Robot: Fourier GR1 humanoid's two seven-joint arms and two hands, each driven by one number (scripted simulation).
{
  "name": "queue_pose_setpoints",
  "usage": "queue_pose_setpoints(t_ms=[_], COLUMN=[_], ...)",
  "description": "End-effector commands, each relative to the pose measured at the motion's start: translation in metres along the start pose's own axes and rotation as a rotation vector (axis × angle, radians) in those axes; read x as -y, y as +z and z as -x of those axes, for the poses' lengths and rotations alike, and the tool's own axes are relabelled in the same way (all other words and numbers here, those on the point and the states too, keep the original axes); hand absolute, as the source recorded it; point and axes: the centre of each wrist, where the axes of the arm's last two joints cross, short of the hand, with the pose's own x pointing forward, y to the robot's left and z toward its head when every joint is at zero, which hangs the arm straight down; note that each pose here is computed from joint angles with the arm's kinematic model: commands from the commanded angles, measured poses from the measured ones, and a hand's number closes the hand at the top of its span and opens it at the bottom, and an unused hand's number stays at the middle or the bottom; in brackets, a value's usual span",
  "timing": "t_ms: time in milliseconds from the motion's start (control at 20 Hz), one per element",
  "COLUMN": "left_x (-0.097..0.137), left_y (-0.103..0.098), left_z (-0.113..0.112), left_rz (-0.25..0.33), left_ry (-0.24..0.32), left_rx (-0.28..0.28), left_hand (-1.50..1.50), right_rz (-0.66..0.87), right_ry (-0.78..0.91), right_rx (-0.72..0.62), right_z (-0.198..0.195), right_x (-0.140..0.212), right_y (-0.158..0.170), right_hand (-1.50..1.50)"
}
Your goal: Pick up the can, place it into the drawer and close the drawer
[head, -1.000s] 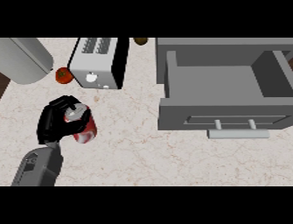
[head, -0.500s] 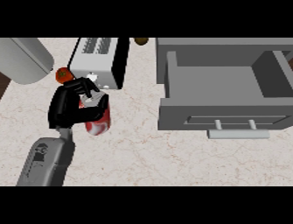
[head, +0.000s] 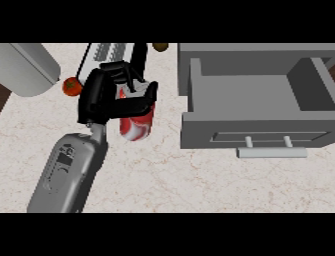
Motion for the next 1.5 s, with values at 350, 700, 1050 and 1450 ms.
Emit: queue_pose_setpoints(t_ms=[350,700,1050,1450], left_x=[0.078,0.105,0.127,0.152], left_y=[-0.058,-0.086,-0.108,-0.111], left_z=[-0.078,-0.107,-0.114,-0.122], left_rz=[0.050,0.059,0.043,0.058], left_ry=[-0.052,-0.051,-0.078,-0.133], left_rx=[0.067,0.034,0.024,0.021], left_hand=[1.50,1.50,1.50,1.50], right_rz=[-0.017,0.012,-0.003,-0.011], right_ry=[0.004,-0.006,0.005,0.004], right_rx=[0.007,0.005,0.004,0.016], right_z=[-0.013,0.004,0.001,-0.008], right_x=[-0.011,0.003,-0.010,-0.011], right_y=[-0.005,0.001,-0.005,-0.019], right_hand=[-1.50,-1.50,-1.50,-1.50])
